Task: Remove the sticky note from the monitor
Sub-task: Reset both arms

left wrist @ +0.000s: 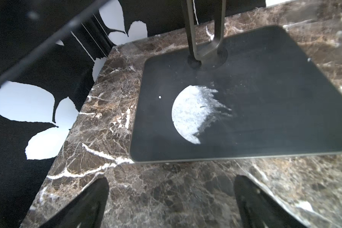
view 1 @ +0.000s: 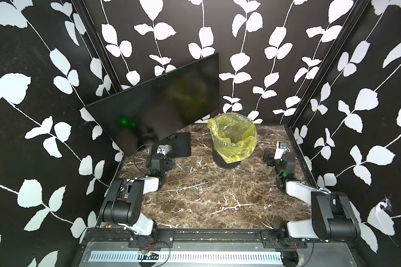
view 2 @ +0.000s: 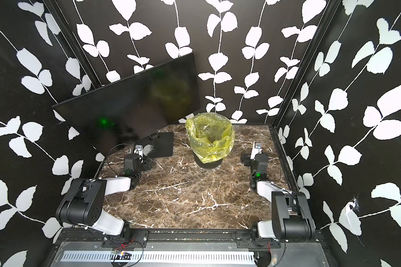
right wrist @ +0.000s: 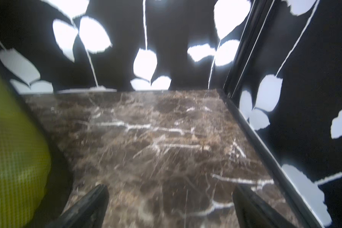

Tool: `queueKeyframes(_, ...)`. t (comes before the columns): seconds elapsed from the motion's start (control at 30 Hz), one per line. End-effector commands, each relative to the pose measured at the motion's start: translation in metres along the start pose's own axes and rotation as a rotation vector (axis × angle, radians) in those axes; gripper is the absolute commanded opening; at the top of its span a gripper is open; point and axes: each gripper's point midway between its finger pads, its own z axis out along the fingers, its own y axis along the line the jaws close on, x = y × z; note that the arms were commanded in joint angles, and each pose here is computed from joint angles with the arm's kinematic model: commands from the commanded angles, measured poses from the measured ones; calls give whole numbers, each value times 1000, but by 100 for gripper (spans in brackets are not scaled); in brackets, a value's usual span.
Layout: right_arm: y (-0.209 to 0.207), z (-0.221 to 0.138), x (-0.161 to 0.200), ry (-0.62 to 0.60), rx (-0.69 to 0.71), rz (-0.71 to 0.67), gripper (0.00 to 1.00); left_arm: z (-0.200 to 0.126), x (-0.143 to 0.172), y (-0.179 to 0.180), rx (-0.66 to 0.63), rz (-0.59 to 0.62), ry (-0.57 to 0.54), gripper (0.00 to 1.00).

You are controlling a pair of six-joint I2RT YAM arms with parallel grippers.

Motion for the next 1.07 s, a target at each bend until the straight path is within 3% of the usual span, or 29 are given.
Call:
queueKeyframes(0.0,23,-3,-19,-44,-171,12,100,-3,-17,6,1,-37,-91,98)
queueKeyframes(0.2,15,-21,17,19,-131,18,99,-3,-17,4,11,-33,-108,99)
queueKeyframes(0.47,16,-11,37,-78,-136,8,99,-6,-15,8,0,-52,-127,99)
queueKeyframes(0.6,-14,-11,43,-49,45,65,99,-5,-16,8,8,-60,-130,99)
queueKeyframes(0.83,-11,-24,41,-125,57,45,99,-6,-15,10,4,-66,-133,99)
queueKeyframes(1.03,-28,-25,42,-109,201,65,100,-6,-15,10,3,-68,-136,99)
